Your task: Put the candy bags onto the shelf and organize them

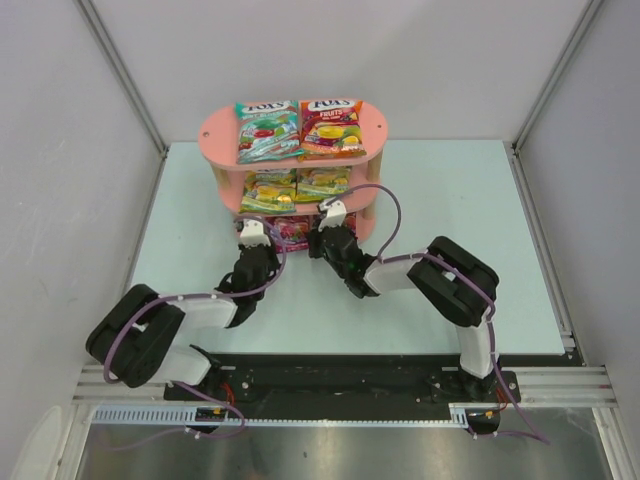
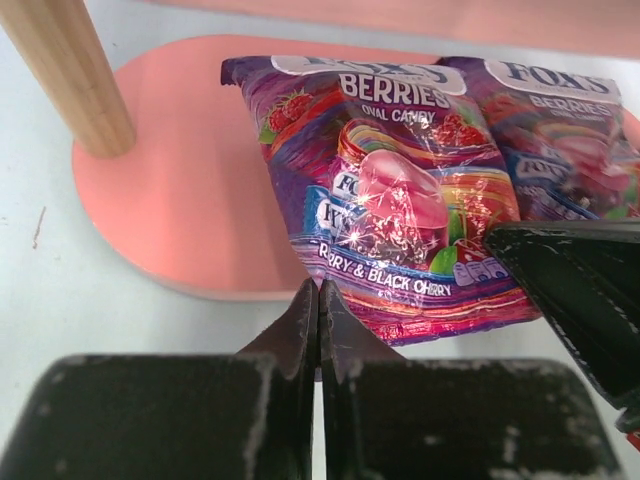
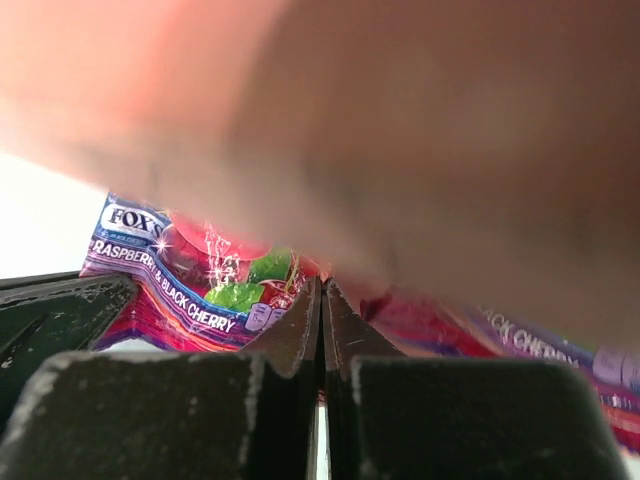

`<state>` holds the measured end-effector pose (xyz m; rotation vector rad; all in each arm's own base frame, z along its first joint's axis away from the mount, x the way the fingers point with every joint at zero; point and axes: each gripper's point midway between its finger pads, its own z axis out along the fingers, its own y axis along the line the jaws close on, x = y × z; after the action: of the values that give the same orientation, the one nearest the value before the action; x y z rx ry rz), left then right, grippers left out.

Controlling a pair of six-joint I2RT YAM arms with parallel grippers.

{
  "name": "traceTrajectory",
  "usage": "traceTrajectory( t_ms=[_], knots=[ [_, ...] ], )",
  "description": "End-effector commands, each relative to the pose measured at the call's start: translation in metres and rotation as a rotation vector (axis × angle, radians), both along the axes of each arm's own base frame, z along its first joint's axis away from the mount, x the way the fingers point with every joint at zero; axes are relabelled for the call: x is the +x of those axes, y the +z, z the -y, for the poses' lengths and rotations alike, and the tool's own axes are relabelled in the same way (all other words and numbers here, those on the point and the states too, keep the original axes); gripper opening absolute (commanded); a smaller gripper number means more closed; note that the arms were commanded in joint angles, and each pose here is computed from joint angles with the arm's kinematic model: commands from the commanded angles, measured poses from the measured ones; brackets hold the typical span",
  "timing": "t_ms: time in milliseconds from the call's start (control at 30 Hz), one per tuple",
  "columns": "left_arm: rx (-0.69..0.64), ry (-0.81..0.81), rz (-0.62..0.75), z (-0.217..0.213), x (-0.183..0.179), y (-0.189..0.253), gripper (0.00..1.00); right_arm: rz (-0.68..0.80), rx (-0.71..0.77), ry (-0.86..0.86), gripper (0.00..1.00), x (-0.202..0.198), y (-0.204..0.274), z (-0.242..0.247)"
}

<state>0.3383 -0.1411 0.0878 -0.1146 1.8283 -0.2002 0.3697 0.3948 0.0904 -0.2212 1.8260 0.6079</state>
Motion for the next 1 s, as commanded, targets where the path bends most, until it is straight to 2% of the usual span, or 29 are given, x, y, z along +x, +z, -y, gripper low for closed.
traceTrajectory(
  t_ms=[0,367,633,733,767,867,967],
  knots=[
    [-0.059,-0.022,0.101,0.009,0.025,0.035,0.0,0.06,0.067,0.037,0.0,0.012,0.026,-0.019],
    [-0.02,0.052,0.064,-0.007,0.048,0.021,0.0,0.057,0.054,0.051,0.0,0.018,0.018,-0.026],
    [-0.034,0.105,0.051,-0.016,0.049,0.017,0.0,0.046,0.046,0.052,0.0,0.022,0.013,-0.028],
    [-0.048,0.132,0.051,-0.02,0.047,0.018,0.09,0.046,0.043,0.059,0.14,0.022,0.013,-0.029],
    [-0.054,0.137,0.047,-0.021,0.045,0.016,0.19,0.044,0.041,0.06,0.24,0.022,0.013,-0.028],
    [-0.07,0.138,0.062,-0.024,0.04,0.021,0.36,0.04,0.035,0.064,0.33,0.02,0.014,-0.029],
    [-0.083,0.126,0.078,-0.024,0.035,0.027,0.41,0.043,0.029,0.068,0.36,0.017,0.019,-0.029]
  ],
)
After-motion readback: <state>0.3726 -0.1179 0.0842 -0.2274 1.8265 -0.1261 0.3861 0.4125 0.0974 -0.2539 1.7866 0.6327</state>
